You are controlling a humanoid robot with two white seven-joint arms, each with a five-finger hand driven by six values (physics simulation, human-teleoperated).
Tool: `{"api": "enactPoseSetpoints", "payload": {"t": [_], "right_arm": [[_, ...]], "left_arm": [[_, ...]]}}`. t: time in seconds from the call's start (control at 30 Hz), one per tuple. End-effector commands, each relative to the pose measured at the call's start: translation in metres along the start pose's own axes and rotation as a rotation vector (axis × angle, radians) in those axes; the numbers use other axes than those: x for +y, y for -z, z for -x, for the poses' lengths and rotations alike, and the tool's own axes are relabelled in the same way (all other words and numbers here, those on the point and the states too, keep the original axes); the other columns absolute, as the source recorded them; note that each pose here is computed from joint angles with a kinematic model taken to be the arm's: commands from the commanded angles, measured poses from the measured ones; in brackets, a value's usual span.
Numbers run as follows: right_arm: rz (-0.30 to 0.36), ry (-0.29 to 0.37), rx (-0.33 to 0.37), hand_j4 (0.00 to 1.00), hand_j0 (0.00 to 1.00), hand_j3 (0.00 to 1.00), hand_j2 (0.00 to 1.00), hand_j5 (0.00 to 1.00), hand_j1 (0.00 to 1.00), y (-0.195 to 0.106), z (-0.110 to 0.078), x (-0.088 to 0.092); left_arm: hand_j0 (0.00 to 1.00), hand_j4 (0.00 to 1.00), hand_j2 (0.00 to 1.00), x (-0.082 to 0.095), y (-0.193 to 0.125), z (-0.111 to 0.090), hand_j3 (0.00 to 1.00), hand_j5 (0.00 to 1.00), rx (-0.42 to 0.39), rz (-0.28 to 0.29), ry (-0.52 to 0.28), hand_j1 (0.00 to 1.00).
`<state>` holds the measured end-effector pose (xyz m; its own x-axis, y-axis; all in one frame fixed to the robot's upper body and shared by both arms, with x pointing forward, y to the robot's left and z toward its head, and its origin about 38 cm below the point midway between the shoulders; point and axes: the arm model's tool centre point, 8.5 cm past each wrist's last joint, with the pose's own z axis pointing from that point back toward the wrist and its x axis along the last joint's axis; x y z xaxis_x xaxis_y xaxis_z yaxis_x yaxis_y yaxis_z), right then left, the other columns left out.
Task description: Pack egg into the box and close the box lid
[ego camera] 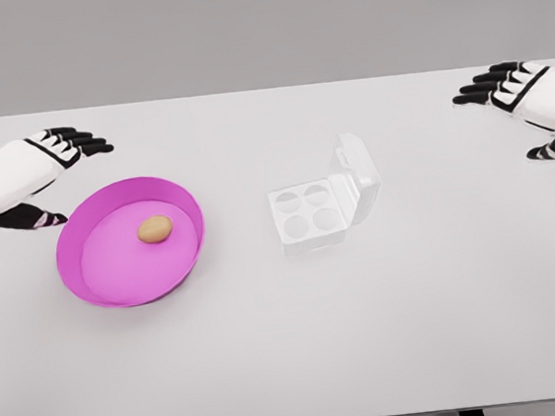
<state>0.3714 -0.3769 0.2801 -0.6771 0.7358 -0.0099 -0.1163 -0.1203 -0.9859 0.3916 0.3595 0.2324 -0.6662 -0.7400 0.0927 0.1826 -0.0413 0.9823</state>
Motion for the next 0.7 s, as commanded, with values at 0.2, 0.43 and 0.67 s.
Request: {"api": "enactPoseSetpoints", "payload": {"t": [0.2, 0.43, 0.67], "right_arm": [[-0.174, 0.114, -0.085, 1.0, 1.0, 1.0, 1.0, 1.0, 1.0, 0.055, -0.002, 0.06], [-0.2, 0.178, -0.121, 1.0, 1.0, 1.0, 1.0, 1.0, 1.0, 0.072, -0.015, 0.087], [-0.208, 0.196, -0.091, 1.0, 1.0, 1.0, 1.0, 1.0, 1.0, 0.068, -0.004, 0.091]], "left_arm": [[0.98, 0.98, 0.98, 0.012, 0.046, -0.029, 0.98, 0.98, -0.118, -0.033, -0.011, 0.98], [0.95, 0.95, 0.95, -0.004, 0.063, -0.054, 0.95, 0.95, -0.218, 0.019, -0.037, 0.95], [0.95, 0.95, 0.95, -0.004, 0.035, -0.043, 0.95, 0.95, -0.252, 0.098, -0.096, 0.95]]}}
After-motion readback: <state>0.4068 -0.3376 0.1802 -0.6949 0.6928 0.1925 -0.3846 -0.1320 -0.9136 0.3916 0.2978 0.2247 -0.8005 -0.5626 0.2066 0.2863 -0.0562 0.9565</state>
